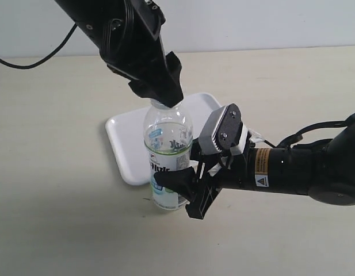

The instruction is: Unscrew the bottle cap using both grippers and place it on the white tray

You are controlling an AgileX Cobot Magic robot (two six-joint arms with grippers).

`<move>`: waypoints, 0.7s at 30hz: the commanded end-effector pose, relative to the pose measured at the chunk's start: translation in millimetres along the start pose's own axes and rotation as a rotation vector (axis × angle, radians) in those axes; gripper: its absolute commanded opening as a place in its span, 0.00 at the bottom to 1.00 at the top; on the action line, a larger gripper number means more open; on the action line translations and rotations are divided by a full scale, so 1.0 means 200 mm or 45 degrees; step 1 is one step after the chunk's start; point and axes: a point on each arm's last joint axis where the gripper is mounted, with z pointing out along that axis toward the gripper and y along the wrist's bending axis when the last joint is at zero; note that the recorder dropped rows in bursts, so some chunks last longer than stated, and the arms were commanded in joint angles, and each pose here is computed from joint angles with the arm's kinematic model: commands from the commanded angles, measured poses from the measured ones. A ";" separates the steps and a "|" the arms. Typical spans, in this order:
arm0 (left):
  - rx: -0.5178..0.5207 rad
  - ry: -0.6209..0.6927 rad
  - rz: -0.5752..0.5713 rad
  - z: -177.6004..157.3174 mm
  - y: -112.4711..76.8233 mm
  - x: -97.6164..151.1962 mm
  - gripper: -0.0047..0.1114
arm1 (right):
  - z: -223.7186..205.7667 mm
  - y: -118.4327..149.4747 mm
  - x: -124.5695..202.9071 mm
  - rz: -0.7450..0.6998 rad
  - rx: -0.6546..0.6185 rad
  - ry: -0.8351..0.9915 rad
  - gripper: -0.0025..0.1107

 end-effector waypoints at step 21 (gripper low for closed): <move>-0.007 -0.004 0.000 -0.13 0.00 -0.07 0.65 | 0.00 0.00 0.02 -0.218 -0.009 0.041 0.02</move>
